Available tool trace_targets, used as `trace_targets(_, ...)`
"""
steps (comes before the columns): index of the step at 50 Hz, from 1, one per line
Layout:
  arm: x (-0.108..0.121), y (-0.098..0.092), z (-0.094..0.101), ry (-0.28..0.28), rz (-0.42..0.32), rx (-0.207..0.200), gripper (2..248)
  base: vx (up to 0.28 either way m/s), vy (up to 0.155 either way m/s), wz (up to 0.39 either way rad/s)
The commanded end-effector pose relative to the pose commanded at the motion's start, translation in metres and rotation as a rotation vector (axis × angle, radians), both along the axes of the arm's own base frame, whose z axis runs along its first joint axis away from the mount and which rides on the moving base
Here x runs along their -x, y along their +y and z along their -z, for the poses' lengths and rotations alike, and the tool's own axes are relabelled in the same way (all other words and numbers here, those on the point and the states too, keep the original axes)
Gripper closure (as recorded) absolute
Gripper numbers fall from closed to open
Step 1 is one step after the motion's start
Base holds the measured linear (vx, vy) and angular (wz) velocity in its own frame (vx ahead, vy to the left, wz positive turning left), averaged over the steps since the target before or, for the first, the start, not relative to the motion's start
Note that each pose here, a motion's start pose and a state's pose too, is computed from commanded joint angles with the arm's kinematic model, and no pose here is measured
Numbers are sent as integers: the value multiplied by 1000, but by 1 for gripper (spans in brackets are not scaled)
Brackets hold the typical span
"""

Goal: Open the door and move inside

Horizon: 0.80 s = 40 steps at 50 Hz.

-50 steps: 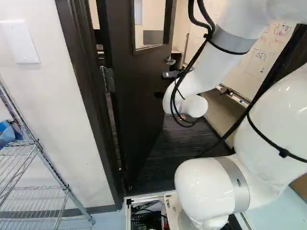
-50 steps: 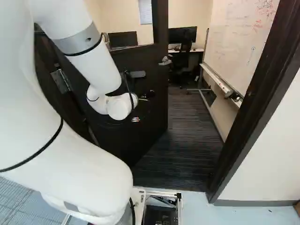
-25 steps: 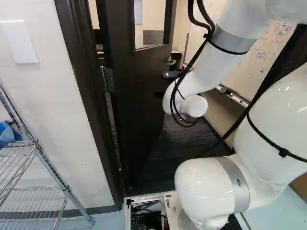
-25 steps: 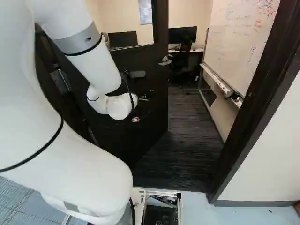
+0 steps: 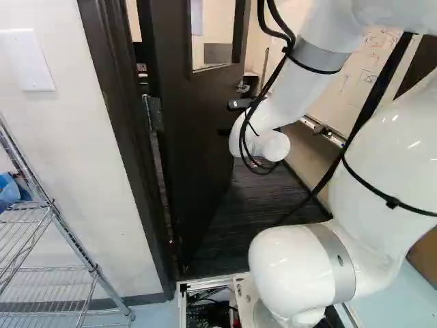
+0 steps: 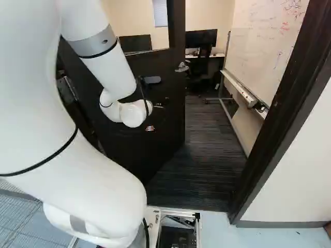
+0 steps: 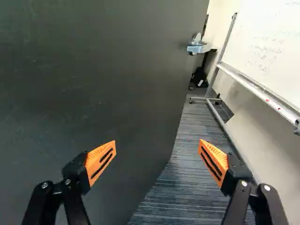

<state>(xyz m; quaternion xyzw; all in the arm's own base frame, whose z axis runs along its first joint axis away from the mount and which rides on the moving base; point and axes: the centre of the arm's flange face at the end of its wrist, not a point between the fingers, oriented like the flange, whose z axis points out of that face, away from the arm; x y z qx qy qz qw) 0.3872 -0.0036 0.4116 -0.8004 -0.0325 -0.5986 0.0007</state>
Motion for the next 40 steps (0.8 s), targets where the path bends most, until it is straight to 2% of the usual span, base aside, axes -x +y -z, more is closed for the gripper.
trace_targets(40, -59, 15, 0, -4, -27, -5, 3, 0, 0, 0)
